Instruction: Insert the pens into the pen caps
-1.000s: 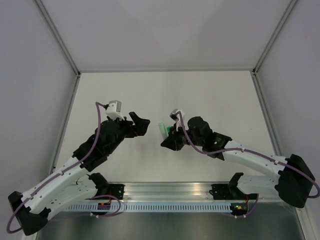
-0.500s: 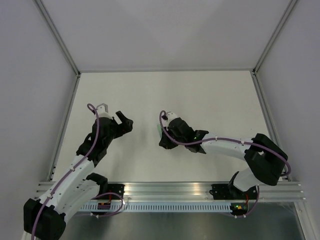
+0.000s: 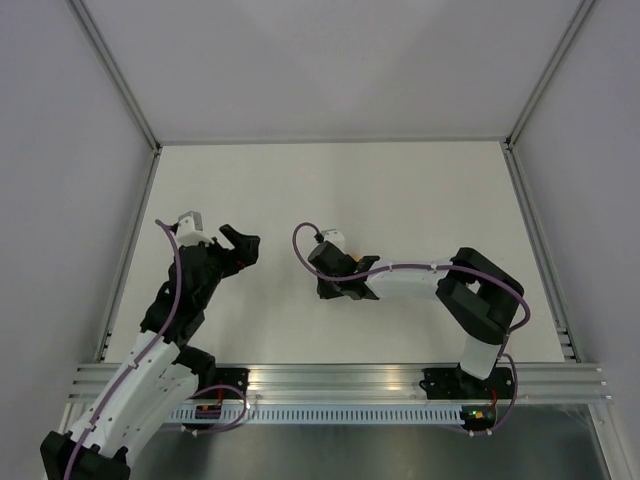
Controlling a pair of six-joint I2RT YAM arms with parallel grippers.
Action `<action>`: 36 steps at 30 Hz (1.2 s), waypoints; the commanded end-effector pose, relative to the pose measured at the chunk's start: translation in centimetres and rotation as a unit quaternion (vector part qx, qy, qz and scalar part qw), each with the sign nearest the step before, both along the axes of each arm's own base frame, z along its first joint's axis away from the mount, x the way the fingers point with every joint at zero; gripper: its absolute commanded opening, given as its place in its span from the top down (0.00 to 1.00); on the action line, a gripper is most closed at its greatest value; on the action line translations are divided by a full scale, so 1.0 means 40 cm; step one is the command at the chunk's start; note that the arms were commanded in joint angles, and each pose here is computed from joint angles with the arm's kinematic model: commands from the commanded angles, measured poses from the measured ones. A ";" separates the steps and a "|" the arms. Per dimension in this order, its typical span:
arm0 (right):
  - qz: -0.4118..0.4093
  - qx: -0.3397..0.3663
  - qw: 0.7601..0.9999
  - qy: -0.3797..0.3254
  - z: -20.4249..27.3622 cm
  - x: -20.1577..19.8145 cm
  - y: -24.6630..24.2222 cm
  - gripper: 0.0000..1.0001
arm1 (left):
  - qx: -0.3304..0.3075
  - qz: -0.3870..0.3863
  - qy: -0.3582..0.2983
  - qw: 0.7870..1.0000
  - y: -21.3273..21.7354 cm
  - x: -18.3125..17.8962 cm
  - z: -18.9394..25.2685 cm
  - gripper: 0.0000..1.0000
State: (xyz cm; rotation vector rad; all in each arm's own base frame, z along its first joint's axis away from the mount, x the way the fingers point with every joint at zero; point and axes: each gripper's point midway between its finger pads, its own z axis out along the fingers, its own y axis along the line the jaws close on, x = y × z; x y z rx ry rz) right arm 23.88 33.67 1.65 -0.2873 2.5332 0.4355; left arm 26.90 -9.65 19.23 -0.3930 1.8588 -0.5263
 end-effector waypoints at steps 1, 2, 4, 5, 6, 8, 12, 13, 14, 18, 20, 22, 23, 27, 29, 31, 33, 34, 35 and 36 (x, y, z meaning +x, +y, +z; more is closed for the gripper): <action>-0.033 -0.021 0.999 -0.003 -0.016 0.010 -0.008 0.81 | -0.010 0.013 -0.003 1.000 0.007 0.007 0.000 0.00; -0.032 -0.016 0.999 -0.001 -0.015 0.010 0.000 0.79 | -0.010 0.013 -0.001 1.000 0.006 0.008 -0.002 0.00; -0.037 -0.020 0.999 0.001 -0.020 0.012 -0.001 0.72 | -0.009 0.013 0.002 1.000 0.005 0.010 -0.007 0.00; -0.040 -0.024 0.999 -0.002 -0.014 0.015 -0.002 0.71 | -0.009 0.014 0.003 1.000 0.006 0.010 -0.007 0.00; -0.046 -0.028 0.999 -0.006 -0.011 0.022 -0.005 0.70 | -0.009 0.014 0.004 1.000 0.005 0.011 -0.008 0.00; -0.049 -0.026 0.998 -0.008 0.002 0.027 -0.001 0.69 | -0.008 0.014 0.004 1.000 0.005 0.011 -0.008 0.00; -0.056 -0.016 0.998 -0.016 0.044 0.038 0.008 0.63 | -0.008 0.013 0.001 1.000 0.005 0.010 -0.004 0.00; -0.056 -0.010 0.998 -0.020 0.064 0.040 0.013 0.62 | -0.009 0.014 0.001 1.000 0.006 0.011 -0.005 0.00; -0.056 -0.007 0.998 -0.022 0.076 0.042 0.013 0.62 | -0.008 0.014 0.001 1.000 0.007 0.011 -0.006 0.00; -0.040 0.005 0.998 -0.052 0.199 0.060 0.023 0.57 | -0.005 -0.031 -0.008 0.999 -0.028 0.008 -0.003 0.00; -0.034 -0.020 0.997 -0.067 0.243 0.063 -0.009 0.48 | -0.009 -0.065 -0.023 0.998 -0.058 0.009 0.008 0.00; -0.032 -0.015 0.995 -0.093 0.327 0.072 -0.031 0.42 | -0.012 -0.101 -0.019 0.995 -0.089 0.004 0.000 0.00; -0.023 -0.018 0.994 -0.108 0.355 0.079 -0.046 0.29 | -0.013 -0.114 -0.018 0.993 -0.100 0.003 -0.002 0.00; -0.018 -0.010 0.985 -0.172 0.462 0.064 -0.131 0.02 | -0.024 -0.180 -0.022 0.983 -0.156 -0.006 0.004 0.00; -0.039 0.002 0.978 -0.207 0.493 0.069 -0.166 0.02 | -0.031 -0.208 -0.026 0.977 -0.179 -0.015 0.007 0.00; -0.051 0.032 0.967 -0.247 0.522 0.058 -0.209 0.02 | -0.036 -0.249 -0.043 0.967 -0.207 -0.033 0.027 0.00; -0.078 0.046 0.956 -0.279 0.535 0.048 -0.265 0.02 | -0.036 -0.275 -0.061 0.959 -0.221 -0.051 0.046 0.00; -0.093 0.060 0.949 -0.296 0.550 0.054 -0.275 0.02 | -0.035 -0.279 -0.069 0.957 -0.222 -0.054 0.052 0.00; -0.107 0.074 0.941 -0.311 0.574 0.050 -0.296 0.02 | -0.034 -0.282 -0.075 0.956 -0.222 -0.059 0.056 0.00; -0.122 0.072 0.937 -0.320 0.560 0.052 -0.315 0.02 | -0.028 -0.288 -0.092 0.953 -0.222 -0.068 0.069 0.00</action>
